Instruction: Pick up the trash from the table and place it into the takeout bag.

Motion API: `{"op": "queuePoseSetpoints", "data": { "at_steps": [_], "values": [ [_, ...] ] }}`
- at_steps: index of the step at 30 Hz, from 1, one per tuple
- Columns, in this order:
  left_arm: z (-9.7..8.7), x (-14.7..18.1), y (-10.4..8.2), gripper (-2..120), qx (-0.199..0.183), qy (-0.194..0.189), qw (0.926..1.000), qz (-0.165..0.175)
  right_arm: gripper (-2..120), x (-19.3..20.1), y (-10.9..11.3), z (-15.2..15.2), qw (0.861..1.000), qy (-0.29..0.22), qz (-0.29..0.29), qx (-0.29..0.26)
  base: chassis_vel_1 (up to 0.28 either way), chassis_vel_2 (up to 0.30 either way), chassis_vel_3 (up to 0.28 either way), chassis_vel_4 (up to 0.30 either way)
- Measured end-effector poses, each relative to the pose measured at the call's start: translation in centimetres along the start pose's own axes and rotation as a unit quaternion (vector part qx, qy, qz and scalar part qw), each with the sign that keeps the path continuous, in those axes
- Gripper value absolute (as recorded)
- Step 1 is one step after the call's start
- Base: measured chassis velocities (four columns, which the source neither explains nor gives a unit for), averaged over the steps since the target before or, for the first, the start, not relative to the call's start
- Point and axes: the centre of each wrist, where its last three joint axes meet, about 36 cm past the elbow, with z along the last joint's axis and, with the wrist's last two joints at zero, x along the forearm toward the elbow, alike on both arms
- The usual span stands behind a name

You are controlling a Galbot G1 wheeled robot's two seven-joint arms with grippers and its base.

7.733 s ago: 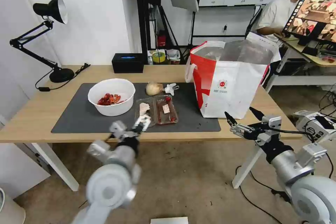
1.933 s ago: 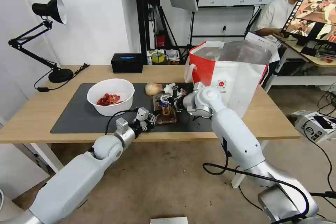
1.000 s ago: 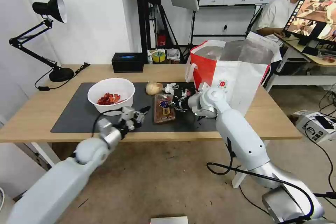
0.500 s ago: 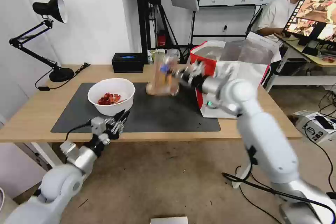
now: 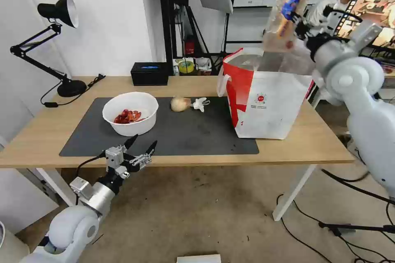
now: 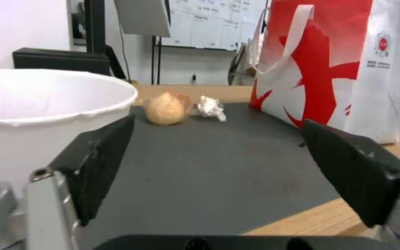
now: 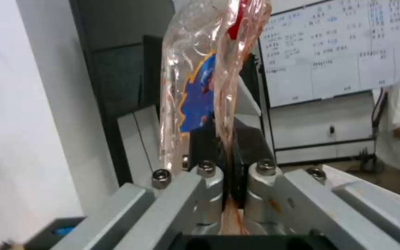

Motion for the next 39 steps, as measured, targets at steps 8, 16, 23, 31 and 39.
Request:
{"op": "queuePoseSetpoints", "data": {
  "at_steps": [8,16,23,31,39],
  "values": [
    [0.4,-0.9,-0.5,100,0.003,0.003,0.9999,0.010,1,-1.3,-0.3,4.3,0.999,0.034,0.014,-0.016,0.000,0.000,0.000,0.000],
    [0.3,-0.6,-0.2,100,-0.002,0.007,1.0000,0.006,13,-1.4,1.0,3.5,0.983,0.107,0.037,-0.143,0.000,0.000,0.000,0.000],
    [0.3,-0.6,0.1,100,-0.009,0.010,0.9999,0.006,37,-1.1,1.5,1.8,0.968,0.138,0.036,-0.208,0.000,0.000,0.000,0.000],
    [0.2,-0.9,0.1,100,-0.013,0.010,0.9998,0.009,68,-0.5,0.8,1.3,0.968,0.140,0.040,-0.206,0.000,0.000,0.000,0.000],
    [-0.9,-0.8,0.7,100,-0.024,-0.010,0.9997,-0.001,96,2.4,3.1,0.5,0.971,0.070,-0.120,-0.194,0.000,0.000,0.000,0.000]
  ]
}}
